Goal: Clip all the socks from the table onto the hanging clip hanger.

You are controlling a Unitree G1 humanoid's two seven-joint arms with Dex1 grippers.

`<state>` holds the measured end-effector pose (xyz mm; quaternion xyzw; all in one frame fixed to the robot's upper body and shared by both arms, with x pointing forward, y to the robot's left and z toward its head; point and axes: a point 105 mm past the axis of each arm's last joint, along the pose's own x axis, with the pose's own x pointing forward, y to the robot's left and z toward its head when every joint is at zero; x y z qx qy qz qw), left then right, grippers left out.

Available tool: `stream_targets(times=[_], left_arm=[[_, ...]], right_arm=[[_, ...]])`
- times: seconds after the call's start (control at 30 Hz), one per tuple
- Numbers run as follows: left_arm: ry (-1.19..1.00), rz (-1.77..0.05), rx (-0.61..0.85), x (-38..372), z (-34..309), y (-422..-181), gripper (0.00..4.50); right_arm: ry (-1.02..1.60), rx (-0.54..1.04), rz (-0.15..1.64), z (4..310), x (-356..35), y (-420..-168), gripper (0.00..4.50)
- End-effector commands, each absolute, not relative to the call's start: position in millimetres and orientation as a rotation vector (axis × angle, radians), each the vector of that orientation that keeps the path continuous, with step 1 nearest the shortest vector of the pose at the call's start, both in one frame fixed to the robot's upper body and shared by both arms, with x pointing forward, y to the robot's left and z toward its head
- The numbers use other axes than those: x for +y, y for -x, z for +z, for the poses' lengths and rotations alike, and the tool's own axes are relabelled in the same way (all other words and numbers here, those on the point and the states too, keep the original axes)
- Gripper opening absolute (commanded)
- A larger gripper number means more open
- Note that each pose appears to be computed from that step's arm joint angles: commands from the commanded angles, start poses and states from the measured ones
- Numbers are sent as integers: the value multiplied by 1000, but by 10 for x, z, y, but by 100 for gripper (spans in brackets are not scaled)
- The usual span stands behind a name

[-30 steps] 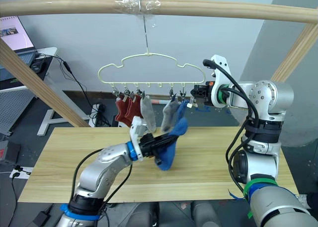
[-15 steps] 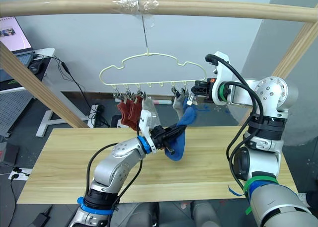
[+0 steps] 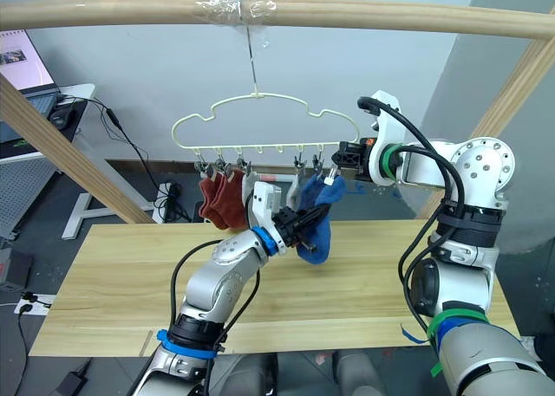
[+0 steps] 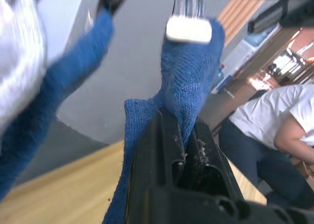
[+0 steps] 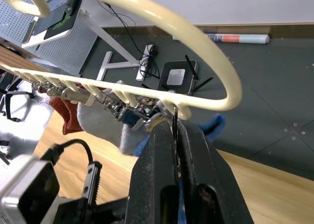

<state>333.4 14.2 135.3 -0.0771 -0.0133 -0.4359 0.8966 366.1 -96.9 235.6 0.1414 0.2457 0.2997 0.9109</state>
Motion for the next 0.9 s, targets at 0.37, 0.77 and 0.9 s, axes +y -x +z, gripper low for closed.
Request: stream_targets(times=[0.37, 0.77, 0.9], left_arm=[[132, -942, -63, 122, 1426, -3278, 0], [188, -962, 88, 174, 1016, -3257, 299], [113, -923, 151, 479, 748, -3187, 427]], right_arm=[[-329, 430, 663, 2623, -1070, -3617, 423], [-94, 344, 579, 2262, -1322, -3478, 450], [-42, 348, 532, 1972, -1461, -3429, 450]])
